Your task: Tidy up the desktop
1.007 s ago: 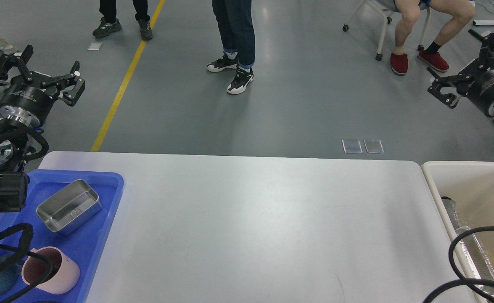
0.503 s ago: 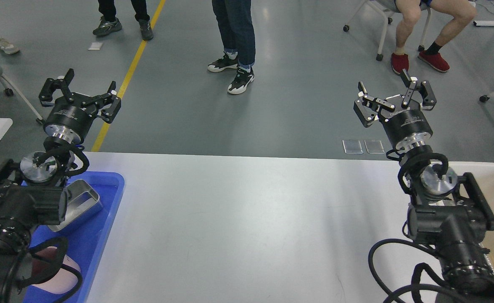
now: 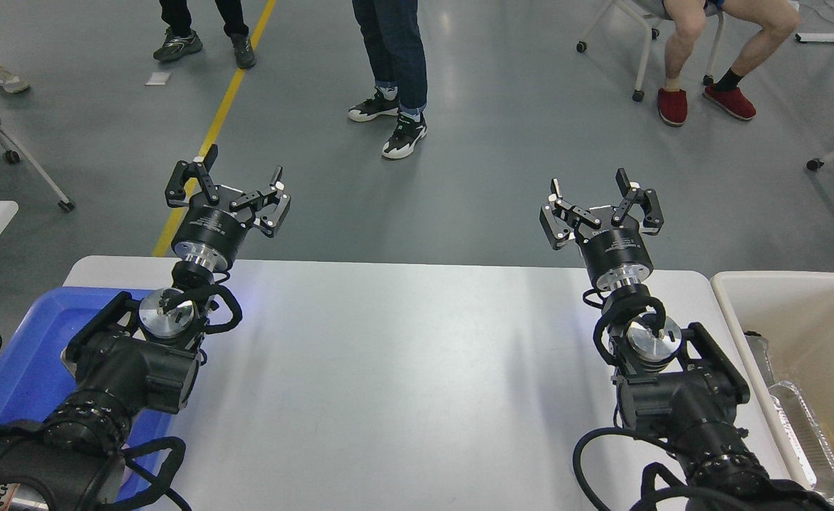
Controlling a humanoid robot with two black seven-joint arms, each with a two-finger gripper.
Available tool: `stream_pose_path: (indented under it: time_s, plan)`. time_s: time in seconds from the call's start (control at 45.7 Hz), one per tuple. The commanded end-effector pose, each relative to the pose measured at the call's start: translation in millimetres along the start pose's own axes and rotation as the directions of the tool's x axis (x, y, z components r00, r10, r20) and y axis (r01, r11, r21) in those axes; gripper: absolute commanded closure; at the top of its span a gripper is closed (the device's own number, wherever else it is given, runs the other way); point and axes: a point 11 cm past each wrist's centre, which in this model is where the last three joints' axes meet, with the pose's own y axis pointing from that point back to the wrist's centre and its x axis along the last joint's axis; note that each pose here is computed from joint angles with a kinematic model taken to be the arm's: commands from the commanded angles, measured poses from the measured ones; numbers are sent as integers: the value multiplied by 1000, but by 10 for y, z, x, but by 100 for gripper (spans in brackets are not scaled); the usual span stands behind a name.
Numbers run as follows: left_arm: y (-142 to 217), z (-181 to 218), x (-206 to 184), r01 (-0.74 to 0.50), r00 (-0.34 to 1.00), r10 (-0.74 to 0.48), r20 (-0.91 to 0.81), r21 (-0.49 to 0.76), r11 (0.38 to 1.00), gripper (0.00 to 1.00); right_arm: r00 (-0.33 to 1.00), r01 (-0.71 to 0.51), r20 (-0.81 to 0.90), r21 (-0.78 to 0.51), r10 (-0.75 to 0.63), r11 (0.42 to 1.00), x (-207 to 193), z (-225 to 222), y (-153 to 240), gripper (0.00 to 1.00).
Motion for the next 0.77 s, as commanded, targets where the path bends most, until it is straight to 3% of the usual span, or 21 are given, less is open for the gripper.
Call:
stream_pose_path:
  time_s: [0.0,0.372,0.744]
  plan:
    - [118,-235,169,-42,999,41,18,65,997,3,1000,-15,-10,-24,14,1000,52,72,24,0]
    - [182,-219,252,-76,990,60,127,127,989,3,980,-106,-184,-163,75,981,310,281,173,0]
    - [154,-178,217,-71,987,50,153,134,988,3,965,-123,-252,-175,76,977,342,107,208,0]
